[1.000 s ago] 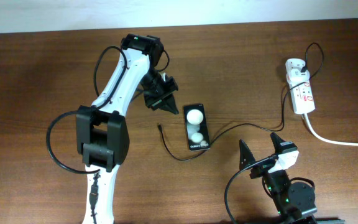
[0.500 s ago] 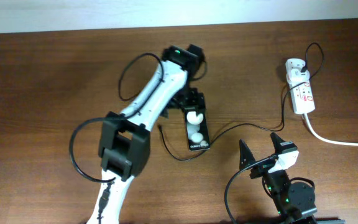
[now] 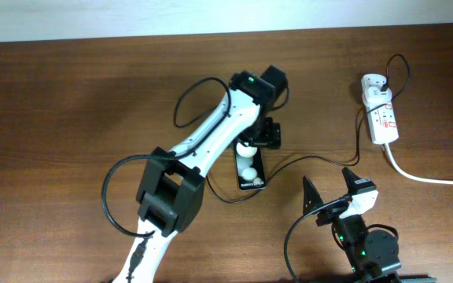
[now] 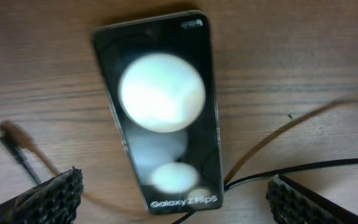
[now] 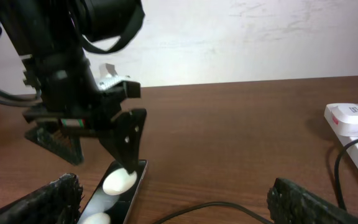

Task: Plug charger to phone and switch on socket
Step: 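Regrasp the phone lengthwise with the left gripper and lift it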

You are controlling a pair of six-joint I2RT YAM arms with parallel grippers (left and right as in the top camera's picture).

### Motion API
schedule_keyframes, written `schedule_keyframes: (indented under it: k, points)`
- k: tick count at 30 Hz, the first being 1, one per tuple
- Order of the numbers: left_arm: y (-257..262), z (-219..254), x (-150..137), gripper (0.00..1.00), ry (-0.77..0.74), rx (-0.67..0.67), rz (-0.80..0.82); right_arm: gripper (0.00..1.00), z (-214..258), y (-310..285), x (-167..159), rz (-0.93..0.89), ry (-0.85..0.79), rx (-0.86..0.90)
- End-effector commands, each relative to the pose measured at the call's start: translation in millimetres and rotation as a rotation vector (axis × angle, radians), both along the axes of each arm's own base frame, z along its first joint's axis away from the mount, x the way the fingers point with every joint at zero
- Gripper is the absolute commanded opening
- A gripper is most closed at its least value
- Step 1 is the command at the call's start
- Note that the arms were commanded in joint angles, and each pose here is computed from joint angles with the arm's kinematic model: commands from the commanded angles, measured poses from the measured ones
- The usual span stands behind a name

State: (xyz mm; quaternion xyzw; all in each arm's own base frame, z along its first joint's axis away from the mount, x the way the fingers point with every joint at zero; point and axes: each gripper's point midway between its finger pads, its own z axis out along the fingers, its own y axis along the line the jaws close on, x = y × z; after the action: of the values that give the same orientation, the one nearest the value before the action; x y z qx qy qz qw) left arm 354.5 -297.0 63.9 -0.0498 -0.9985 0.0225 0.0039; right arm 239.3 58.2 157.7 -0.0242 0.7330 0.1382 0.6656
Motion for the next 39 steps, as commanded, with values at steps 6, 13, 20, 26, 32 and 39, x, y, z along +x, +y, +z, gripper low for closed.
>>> schedule_keyframes:
  k: [6, 13, 20, 26, 32, 39]
  points:
    - [2, -39, -15, 0.99, 0.045, 0.014, -0.026, 0.99, -2, -2, 0, -0.007, 0.002, -0.011]
    - [4, -51, -16, 0.99, 0.053, 0.019, 0.026, 0.99, -2, -2, 0, -0.008, 0.002, -0.011]
    - [9, -78, -26, 0.99, 0.086, 0.019, 0.096, 0.98, -2, -2, 0, -0.008, 0.002, -0.012]
    - [7, -81, -25, 0.89, 0.079, 0.014, 0.096, 0.99, -2, -2, 0, -0.008, 0.002, -0.011]
    - [7, -81, -25, 0.69, 0.078, 0.012, 0.096, 0.99, -2, -2, 0, -0.008, 0.002, -0.012]
    - [7, -80, -25, 0.53, 0.078, 0.012, 0.096, 0.99, -2, -2, 0, -0.008, 0.002, -0.011]
